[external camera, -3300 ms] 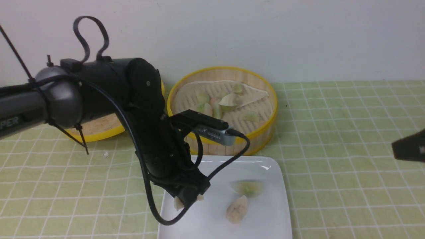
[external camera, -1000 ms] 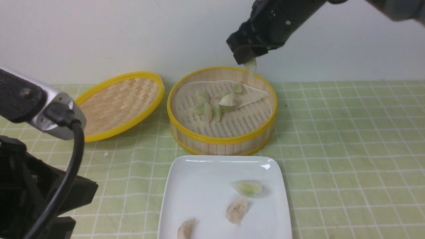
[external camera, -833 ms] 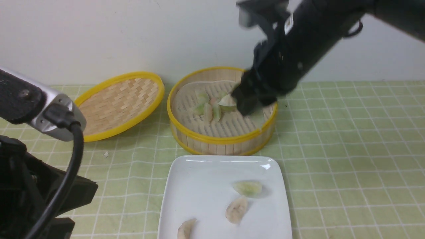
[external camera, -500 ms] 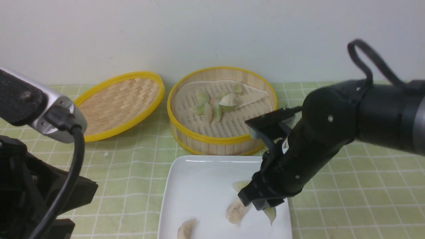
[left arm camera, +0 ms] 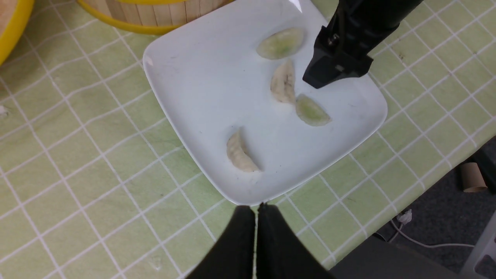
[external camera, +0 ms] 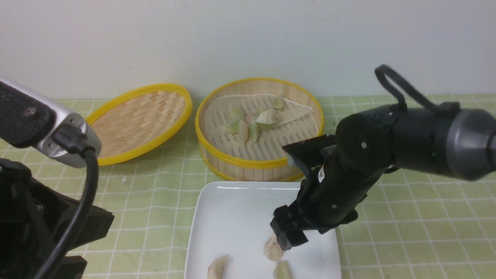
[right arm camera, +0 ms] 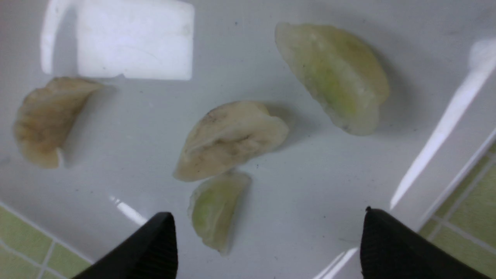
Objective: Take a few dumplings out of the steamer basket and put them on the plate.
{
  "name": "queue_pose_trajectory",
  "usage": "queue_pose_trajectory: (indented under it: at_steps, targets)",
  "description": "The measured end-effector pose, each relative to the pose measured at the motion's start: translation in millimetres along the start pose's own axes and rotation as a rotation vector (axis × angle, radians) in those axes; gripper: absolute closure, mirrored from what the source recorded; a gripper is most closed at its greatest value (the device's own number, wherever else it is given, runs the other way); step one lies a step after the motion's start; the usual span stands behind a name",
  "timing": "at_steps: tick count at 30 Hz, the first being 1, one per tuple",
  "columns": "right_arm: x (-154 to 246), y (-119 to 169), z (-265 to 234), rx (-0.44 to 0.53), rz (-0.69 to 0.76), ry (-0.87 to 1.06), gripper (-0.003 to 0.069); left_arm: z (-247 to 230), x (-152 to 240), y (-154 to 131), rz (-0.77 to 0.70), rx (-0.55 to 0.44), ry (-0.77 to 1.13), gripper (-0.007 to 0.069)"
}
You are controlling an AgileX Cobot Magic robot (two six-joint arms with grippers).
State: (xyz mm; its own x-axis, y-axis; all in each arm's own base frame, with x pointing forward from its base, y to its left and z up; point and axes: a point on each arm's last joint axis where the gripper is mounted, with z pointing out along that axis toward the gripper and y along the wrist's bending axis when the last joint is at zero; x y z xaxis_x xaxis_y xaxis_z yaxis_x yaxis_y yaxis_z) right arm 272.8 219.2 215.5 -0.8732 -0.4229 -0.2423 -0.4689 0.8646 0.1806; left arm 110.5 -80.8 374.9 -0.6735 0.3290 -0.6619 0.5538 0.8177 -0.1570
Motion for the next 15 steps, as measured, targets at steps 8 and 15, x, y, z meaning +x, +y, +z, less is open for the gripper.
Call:
queue_pose_trajectory:
  at_steps: [8, 15]
  targets:
    - [35, 7, -158, 0.035, -0.036, -0.301, 0.0459, 0, -1, 0, 0.0, -0.001, -0.006, 0.0631]
    - [128, -3, -274, 0.053, -0.046, -0.735, 0.0662, 0, -4, 0, 0.0, -0.002, -0.039, 0.0631]
